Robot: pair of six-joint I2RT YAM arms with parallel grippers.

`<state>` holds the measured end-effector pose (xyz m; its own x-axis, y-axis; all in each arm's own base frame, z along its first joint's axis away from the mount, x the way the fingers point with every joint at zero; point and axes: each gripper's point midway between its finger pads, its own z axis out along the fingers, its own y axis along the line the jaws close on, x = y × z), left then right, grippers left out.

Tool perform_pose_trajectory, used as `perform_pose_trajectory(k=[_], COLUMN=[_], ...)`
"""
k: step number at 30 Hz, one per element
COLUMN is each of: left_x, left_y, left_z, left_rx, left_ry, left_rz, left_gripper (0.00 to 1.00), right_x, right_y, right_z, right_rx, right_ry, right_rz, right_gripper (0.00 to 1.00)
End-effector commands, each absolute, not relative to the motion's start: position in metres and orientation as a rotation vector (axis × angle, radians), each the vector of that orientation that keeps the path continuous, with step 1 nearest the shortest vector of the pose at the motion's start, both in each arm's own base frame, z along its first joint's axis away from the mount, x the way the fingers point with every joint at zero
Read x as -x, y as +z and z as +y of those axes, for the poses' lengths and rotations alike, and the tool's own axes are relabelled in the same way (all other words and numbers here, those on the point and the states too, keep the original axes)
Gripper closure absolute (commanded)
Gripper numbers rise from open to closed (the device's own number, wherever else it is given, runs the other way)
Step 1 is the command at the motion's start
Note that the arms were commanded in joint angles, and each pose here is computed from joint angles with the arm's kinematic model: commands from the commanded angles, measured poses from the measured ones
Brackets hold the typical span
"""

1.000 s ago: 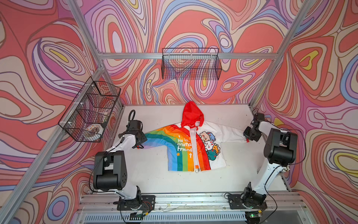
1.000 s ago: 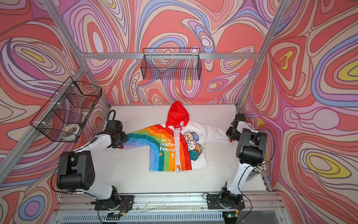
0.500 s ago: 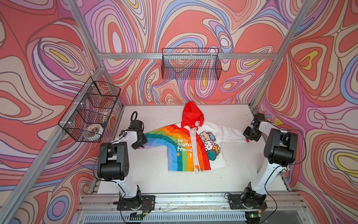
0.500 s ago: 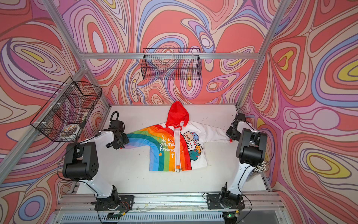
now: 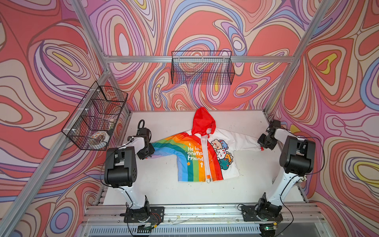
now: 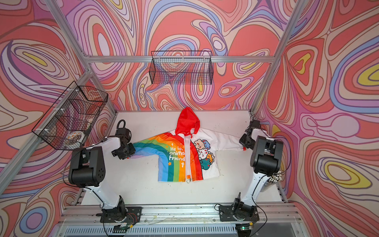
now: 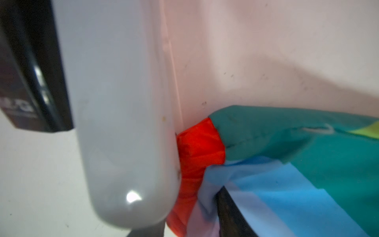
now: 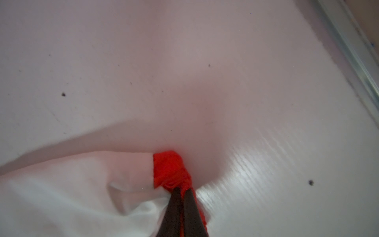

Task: Unzip the jacket
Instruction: Smooth out the jacket at the center of the board.

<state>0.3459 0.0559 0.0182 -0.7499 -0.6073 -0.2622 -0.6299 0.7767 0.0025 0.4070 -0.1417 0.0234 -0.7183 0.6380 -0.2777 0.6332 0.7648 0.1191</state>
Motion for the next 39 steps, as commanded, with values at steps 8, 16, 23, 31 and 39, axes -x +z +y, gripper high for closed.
perform_pose_trajectory(k=[8, 16, 23, 31, 39], left_x=[-0.329, -0.329, -0.330, -0.332, -0.347], left_y=[0.003, 0.003, 0.004, 0.013, 0.063], left_z=[0.067, 0.068, 0.070, 0.073, 0.062], left_rx=[1.021, 1.032, 1.043, 1.037, 0.989], left_ry=[0.191, 0.179, 0.171, 0.168, 0.054], left_rz=[2.816, 2.811, 2.797, 2.764, 2.636], left_gripper=[0.85, 0.85, 0.87, 0.80, 0.36], right_x=[-0.394, -0.388, -0.385, -0.388, -0.407], right_y=[0.015, 0.020, 0.022, 0.030, 0.072], right_z=[-0.150, -0.164, -0.170, -0.173, -0.160], right_rx=[-1.039, -1.081, -1.095, -1.087, -0.989], right_ry=[-0.014, -0.084, -0.124, -0.129, 0.006], right_rz=[2.666, 2.637, 2.629, 2.597, 2.458], right_gripper=[0.96, 0.98, 0.98, 0.95, 0.60])
